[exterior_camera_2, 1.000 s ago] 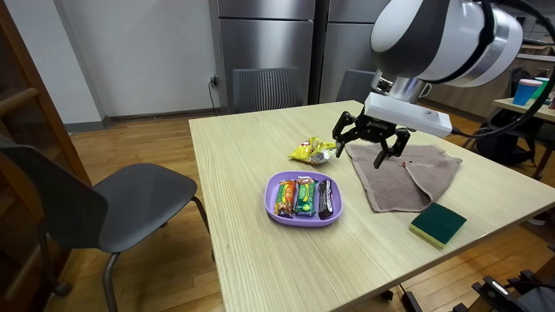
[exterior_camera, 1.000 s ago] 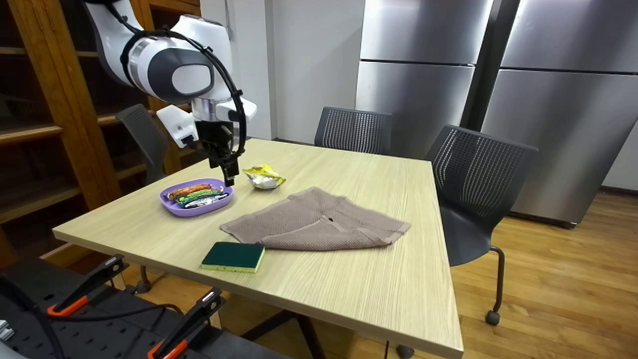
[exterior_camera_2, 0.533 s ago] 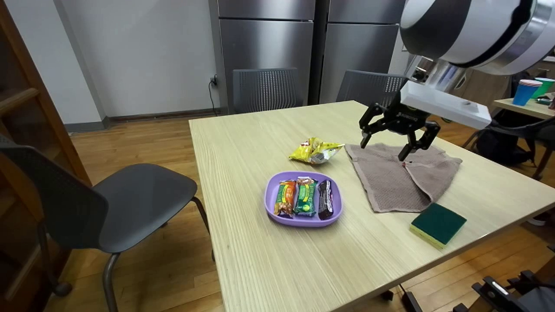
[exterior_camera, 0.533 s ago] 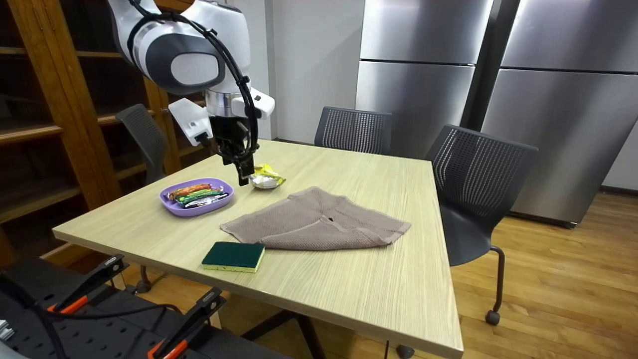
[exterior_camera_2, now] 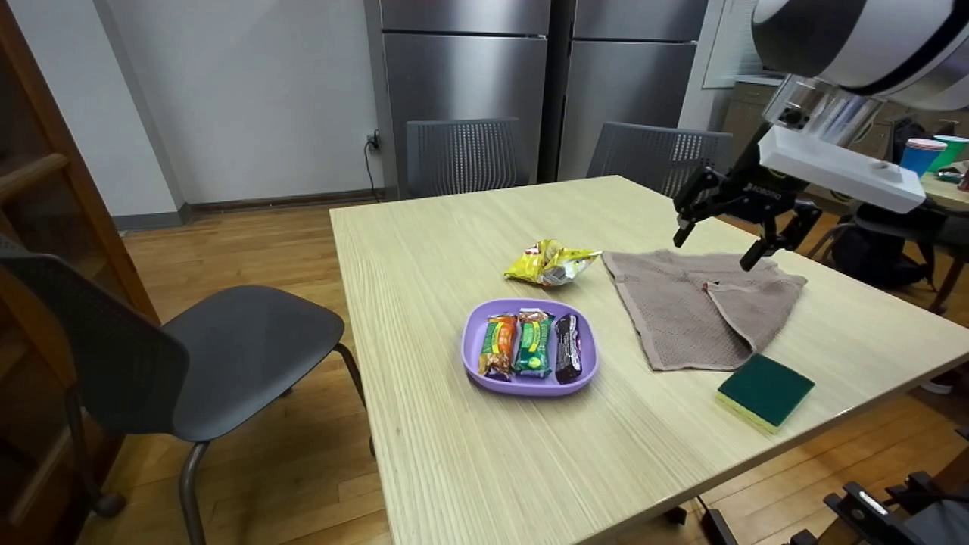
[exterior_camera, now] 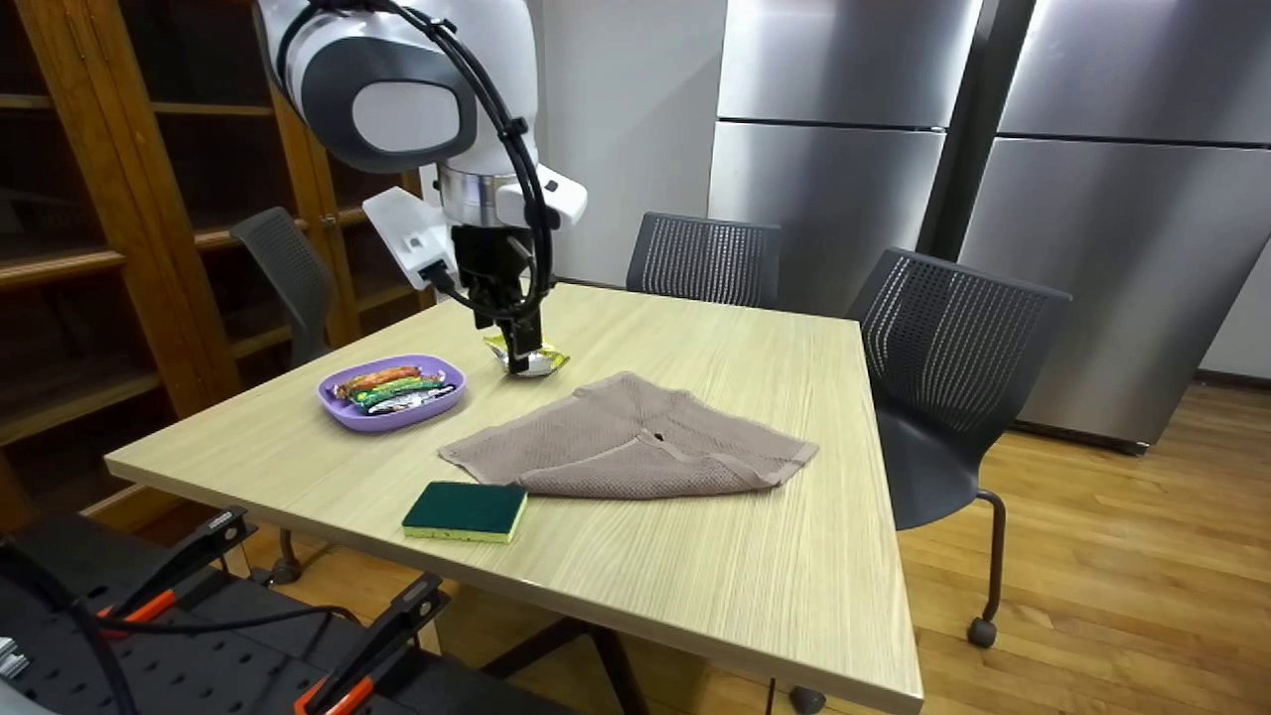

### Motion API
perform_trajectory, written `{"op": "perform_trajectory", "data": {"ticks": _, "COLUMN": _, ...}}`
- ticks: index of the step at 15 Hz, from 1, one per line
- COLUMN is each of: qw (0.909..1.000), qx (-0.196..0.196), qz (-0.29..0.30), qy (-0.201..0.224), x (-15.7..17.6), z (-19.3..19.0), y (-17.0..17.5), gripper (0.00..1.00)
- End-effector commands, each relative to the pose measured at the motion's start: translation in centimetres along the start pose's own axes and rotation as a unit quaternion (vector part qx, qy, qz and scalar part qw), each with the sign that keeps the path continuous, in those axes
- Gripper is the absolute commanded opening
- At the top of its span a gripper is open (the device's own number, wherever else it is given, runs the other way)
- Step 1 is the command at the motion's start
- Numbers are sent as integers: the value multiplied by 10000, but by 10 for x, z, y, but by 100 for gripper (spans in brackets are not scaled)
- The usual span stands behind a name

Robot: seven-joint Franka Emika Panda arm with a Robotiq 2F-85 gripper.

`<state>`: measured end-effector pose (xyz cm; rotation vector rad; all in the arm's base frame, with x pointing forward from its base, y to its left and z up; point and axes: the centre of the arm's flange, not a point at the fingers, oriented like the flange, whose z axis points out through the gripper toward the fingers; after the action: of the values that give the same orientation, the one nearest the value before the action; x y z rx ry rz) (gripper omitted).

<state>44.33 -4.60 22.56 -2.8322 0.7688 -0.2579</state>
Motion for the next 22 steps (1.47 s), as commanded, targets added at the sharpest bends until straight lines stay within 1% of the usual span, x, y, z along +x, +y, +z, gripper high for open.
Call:
{"op": "perform_trajectory", "data": {"ticks": 1, "qw": 10000, "qx": -24, "qz": 39, "qy": 6, "x": 5, "z": 1, "y": 9, "gripper": 100}}
{"op": "perform_trajectory", "data": {"ticks": 3, "qw": 10000, "qx": -47, "qz": 74, "qy": -2, "x": 10, "z": 4, "y": 17, "gripper": 100}}
{"op": "perform_trajectory", "data": {"ticks": 15, "qw": 10000, "qx": -39, "qz": 62, "qy": -6, "x": 11, "z": 5, "y": 15, "gripper": 100}}
{"op": "perform_trajectory", "data": {"ticks": 22, "qw": 10000, "qx": -25, "qz": 27, "qy": 86, "x": 21, "z": 2, "y": 15, "gripper": 100}}
